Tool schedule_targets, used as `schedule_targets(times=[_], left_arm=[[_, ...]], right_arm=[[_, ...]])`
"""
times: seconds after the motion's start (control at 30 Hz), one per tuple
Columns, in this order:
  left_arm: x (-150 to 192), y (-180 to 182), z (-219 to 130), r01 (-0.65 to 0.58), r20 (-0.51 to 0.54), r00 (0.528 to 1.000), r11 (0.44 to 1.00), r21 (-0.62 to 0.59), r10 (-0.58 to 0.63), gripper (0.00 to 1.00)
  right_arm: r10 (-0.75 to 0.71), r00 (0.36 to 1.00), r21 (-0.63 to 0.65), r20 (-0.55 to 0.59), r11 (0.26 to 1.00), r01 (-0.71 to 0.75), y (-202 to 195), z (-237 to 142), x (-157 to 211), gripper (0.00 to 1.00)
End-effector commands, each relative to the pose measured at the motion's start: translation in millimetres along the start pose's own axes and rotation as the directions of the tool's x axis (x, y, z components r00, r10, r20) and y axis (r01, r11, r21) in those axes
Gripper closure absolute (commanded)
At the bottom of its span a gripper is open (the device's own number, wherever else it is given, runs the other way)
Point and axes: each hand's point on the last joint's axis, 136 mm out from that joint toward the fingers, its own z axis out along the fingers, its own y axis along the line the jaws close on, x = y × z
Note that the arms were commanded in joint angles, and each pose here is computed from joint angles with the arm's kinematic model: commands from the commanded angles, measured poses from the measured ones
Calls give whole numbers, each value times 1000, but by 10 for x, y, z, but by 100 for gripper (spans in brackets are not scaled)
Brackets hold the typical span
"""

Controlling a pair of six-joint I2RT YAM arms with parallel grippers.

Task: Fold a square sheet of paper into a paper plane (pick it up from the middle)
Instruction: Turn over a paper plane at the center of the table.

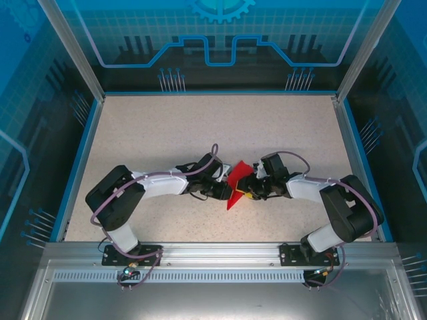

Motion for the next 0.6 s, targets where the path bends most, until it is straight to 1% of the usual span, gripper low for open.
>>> schedule_targets(times=[0.0,0.17,0.33,0.57], left_arm=[[-22,-83,-133,0,11,1000,999,32,0,76],[-3,-50,-180,-6,7,1000,1000,11,6,70],[10,-12,-231,-7,13,1000,1000,-2,7,69],[52,36,-258,-6,14,1000,1000,-8,6,68]], right_arm=[[-23,1000,24,-10,999,23,35,43,6,63],[-28,999,44,-15,999,29,43,81,10,63],[-37,999,83,-19,996,39,29,117,10,66],[-63,998,160,-11,985,64,12,97,3,78]])
